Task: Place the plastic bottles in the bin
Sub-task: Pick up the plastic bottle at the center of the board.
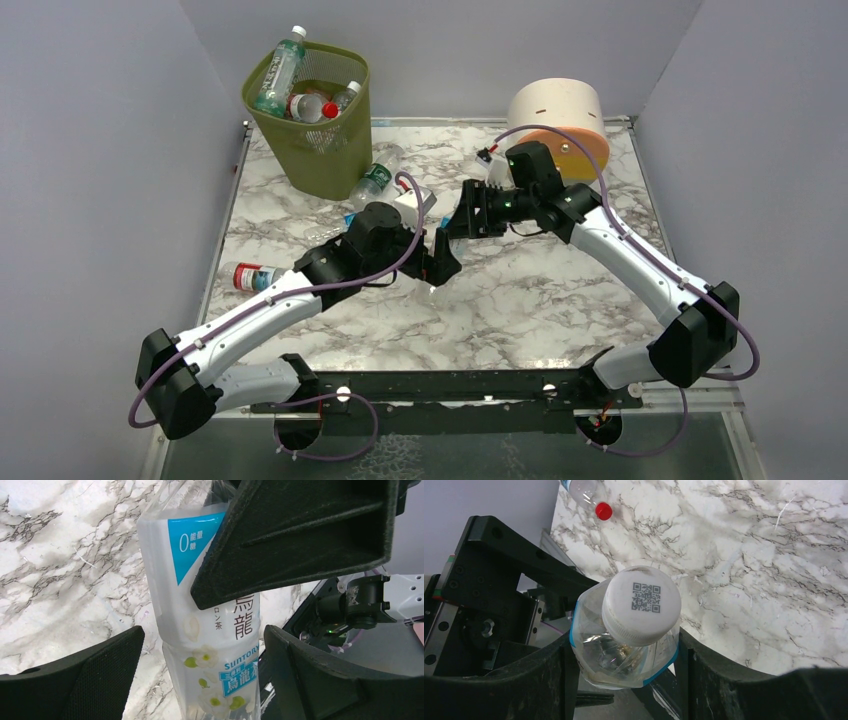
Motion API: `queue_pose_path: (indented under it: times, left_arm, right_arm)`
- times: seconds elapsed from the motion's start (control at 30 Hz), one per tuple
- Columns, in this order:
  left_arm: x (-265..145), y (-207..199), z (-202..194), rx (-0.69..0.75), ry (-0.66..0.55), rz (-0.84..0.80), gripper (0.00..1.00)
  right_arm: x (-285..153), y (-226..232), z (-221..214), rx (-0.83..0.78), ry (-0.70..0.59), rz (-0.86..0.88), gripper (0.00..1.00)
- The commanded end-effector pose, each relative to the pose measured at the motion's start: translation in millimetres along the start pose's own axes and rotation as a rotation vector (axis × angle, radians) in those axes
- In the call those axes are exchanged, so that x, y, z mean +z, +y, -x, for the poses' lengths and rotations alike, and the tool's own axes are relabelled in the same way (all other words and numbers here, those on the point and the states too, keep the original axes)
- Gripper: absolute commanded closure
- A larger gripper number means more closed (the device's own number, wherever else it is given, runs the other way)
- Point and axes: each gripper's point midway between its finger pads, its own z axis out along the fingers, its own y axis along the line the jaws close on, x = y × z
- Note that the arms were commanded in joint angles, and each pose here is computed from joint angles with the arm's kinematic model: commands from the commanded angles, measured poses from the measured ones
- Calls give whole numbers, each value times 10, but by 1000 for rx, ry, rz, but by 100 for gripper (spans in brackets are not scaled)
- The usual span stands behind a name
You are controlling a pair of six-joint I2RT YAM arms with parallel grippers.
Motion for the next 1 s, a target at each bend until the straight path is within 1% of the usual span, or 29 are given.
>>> queue_pose_path:
  times: [0.0,0.1,0.4,0.57,0.67,0.73,0.97]
  left_arm:
    - [-10,31,-2,24,-16,27,6]
    - [-18,29,-1,25,-18,30,13]
    - [23,9,-37,30,0,26,24]
    - [27,5,-45,29,2,26,39]
    - [26,8,-38,25,-1,30,42]
    - [22,12,-26,24,-4,34,45]
    - [-5,10,33,21,-24,42,47]
  right_arm:
    - [-76,212,40,-19,8,85,44]
    - [-71,242,45,-14,11,101,44]
    - [-52,328,58,4,18,152,44]
    - [-46,363,54,10,23,175,43]
    - [-45,368,55,11,24,178,41]
    - [-50,369,58,11,23,175,38]
    - [-103,292,49,19,3,113,20]
